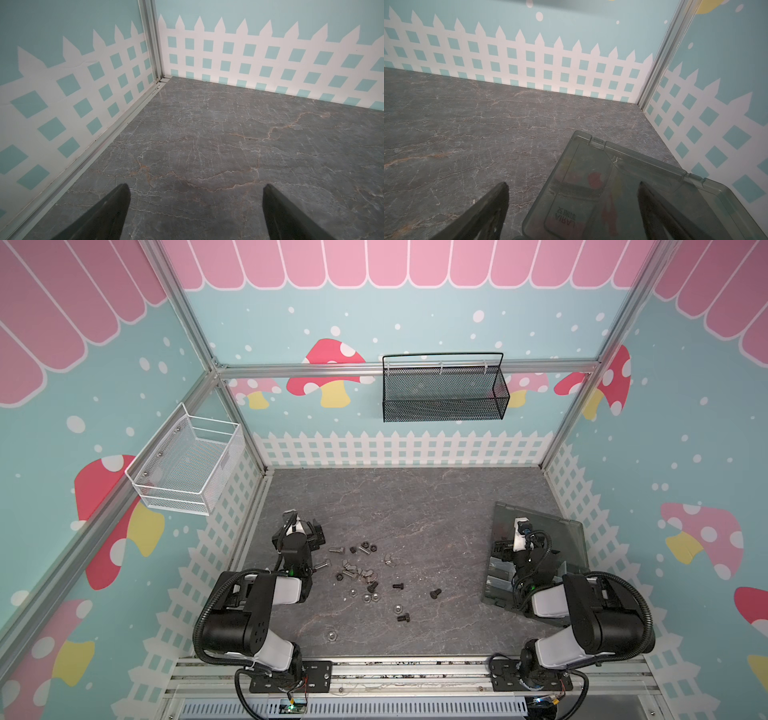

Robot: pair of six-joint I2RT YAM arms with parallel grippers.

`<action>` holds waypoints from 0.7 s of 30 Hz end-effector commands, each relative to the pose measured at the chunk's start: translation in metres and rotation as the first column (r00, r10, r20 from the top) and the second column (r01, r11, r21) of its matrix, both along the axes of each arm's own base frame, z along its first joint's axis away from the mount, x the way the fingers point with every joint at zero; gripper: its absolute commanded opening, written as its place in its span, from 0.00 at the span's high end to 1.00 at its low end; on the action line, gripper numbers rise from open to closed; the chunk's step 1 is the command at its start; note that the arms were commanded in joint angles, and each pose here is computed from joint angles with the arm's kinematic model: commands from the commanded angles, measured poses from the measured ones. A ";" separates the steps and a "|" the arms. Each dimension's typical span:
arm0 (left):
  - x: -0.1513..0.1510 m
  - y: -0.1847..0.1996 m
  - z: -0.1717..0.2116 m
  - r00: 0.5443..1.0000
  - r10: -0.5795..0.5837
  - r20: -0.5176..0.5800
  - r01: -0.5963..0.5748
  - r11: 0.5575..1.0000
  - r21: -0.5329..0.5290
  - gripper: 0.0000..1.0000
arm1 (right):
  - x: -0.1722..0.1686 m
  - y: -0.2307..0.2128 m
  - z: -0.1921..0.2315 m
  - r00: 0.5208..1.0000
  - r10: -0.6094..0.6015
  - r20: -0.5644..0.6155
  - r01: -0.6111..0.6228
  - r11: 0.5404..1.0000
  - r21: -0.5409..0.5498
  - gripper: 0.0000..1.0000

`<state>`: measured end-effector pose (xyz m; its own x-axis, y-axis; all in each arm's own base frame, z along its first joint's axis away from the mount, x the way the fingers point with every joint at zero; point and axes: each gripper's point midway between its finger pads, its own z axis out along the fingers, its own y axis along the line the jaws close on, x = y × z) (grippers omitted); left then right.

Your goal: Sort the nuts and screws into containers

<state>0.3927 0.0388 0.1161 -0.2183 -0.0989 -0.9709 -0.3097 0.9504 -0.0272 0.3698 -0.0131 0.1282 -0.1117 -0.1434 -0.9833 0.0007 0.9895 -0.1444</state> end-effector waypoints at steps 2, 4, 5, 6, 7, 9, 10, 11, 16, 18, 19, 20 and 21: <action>0.001 0.001 0.004 1.000 0.011 0.018 -0.011 1.000 -0.005 0.00 | 0.002 0.001 0.004 1.000 -0.001 0.015 0.001 1.000 -0.005 0.03; 0.001 0.001 0.003 1.000 0.011 0.018 -0.011 1.000 -0.005 0.00 | 0.002 0.001 0.004 1.000 -0.001 0.014 0.001 1.000 -0.005 0.03; 0.000 0.001 0.004 1.000 0.013 0.019 -0.012 1.000 -0.006 0.00 | 0.002 0.001 0.004 1.000 -0.001 0.014 0.001 1.000 -0.004 0.03; 0.001 0.001 0.004 1.000 0.013 0.019 -0.012 1.000 -0.005 0.00 | 0.001 0.001 0.004 1.000 -0.001 0.014 0.001 1.000 -0.003 0.03; 0.001 0.000 0.003 1.000 0.011 0.018 -0.011 1.000 -0.005 0.00 | 0.002 0.002 0.005 1.000 0.005 0.016 -0.005 1.000 -0.005 0.03; 0.000 0.001 0.004 1.000 0.012 0.019 -0.012 1.000 -0.005 0.00 | 0.004 0.003 0.004 1.000 0.014 0.007 -0.014 1.000 -0.008 0.03; 0.001 0.001 0.004 1.000 0.011 0.019 -0.011 1.000 -0.005 0.00 | 0.004 0.003 0.004 1.000 0.014 0.006 -0.014 1.000 -0.008 0.03; 0.001 0.001 0.004 1.000 0.013 0.020 -0.013 1.000 -0.005 0.00 | 0.004 0.002 0.006 1.000 0.009 0.011 -0.009 1.000 -0.008 0.03; 0.000 0.001 0.005 1.000 0.011 0.025 -0.011 1.000 -0.006 0.00 | 0.002 -0.003 0.022 0.999 -0.025 0.026 0.024 1.000 0.003 0.03; -0.001 0.000 0.010 1.000 0.007 0.030 -0.007 1.000 -0.003 0.00 | 0.000 -0.008 0.027 0.998 -0.056 0.022 0.055 0.998 0.016 0.03; -0.002 0.000 0.012 1.000 0.005 0.030 -0.005 1.000 -0.004 0.00 | -0.001 -0.013 0.030 0.997 -0.081 0.017 0.080 0.996 0.026 0.03; -0.003 0.000 0.016 1.000 0.005 0.030 -0.005 1.000 -0.003 0.00 | -0.003 -0.017 0.032 0.994 -0.108 0.000 0.108 0.993 0.038 0.03; -0.004 -0.001 0.019 0.999 0.005 0.032 -0.005 1.000 -0.001 0.00 | -0.003 -0.020 0.034 0.991 -0.130 -0.015 0.131 0.990 0.049 0.03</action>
